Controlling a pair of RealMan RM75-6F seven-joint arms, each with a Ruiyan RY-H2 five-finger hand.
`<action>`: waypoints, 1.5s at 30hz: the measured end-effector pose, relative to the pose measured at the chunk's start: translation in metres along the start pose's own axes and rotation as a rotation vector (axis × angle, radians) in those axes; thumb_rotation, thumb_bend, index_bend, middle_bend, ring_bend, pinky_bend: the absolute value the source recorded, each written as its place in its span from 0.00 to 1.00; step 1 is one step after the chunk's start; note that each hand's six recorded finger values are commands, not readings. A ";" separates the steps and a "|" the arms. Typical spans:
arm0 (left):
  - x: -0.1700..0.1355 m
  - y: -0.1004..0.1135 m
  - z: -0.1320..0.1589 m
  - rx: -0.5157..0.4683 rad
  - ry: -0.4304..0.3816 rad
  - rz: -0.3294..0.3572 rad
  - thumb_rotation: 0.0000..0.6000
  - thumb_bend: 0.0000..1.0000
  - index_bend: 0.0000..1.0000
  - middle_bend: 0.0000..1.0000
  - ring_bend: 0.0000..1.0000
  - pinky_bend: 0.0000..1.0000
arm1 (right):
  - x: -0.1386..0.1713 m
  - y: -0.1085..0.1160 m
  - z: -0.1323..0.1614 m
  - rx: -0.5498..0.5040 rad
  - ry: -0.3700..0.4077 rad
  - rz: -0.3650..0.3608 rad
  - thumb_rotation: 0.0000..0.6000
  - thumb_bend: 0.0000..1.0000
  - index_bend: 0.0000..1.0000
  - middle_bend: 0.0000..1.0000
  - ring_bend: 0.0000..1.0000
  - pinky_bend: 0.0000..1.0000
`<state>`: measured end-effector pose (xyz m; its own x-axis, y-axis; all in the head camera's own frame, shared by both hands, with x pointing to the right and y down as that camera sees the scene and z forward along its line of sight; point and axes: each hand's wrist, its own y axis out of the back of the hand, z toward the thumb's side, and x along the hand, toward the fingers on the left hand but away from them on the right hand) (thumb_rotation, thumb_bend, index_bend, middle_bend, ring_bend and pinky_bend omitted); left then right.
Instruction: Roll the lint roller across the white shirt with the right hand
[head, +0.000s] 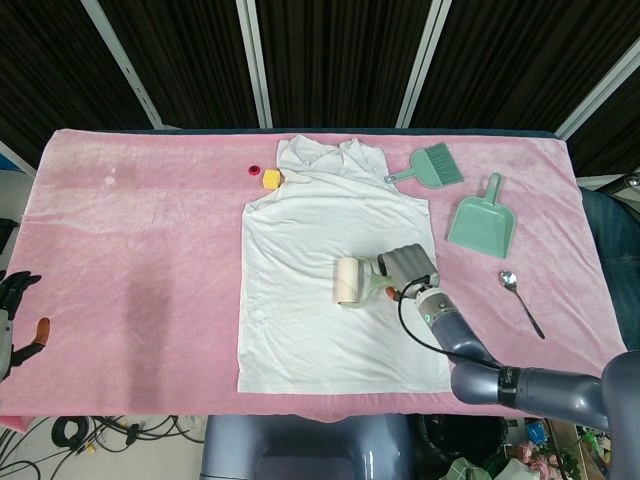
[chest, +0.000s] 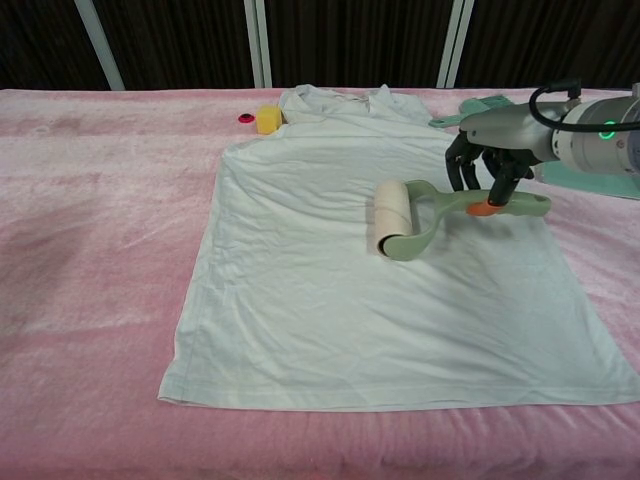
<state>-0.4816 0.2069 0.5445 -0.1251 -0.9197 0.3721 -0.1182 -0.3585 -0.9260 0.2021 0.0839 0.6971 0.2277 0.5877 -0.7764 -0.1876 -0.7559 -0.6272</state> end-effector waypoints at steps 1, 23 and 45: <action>0.000 0.000 0.000 0.000 0.001 0.001 1.00 0.42 0.21 0.17 0.05 0.06 | 0.002 -0.002 -0.005 0.005 -0.007 0.005 1.00 0.51 0.74 0.67 0.66 0.72; 0.000 -0.002 0.001 0.006 -0.003 -0.005 1.00 0.42 0.21 0.17 0.05 0.06 | 0.019 -0.009 -0.057 0.019 -0.089 0.021 1.00 0.51 0.74 0.67 0.66 0.72; 0.000 0.001 0.000 0.000 0.000 0.000 1.00 0.42 0.21 0.17 0.05 0.06 | 0.000 0.001 -0.007 0.049 -0.006 0.020 1.00 0.51 0.74 0.67 0.66 0.72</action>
<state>-0.4817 0.2066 0.5440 -0.1249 -0.9196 0.3724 -0.1180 -0.3589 -0.9259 0.2084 0.0817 0.6967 0.2177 0.5746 -0.7889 -0.2389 -0.7523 -0.6139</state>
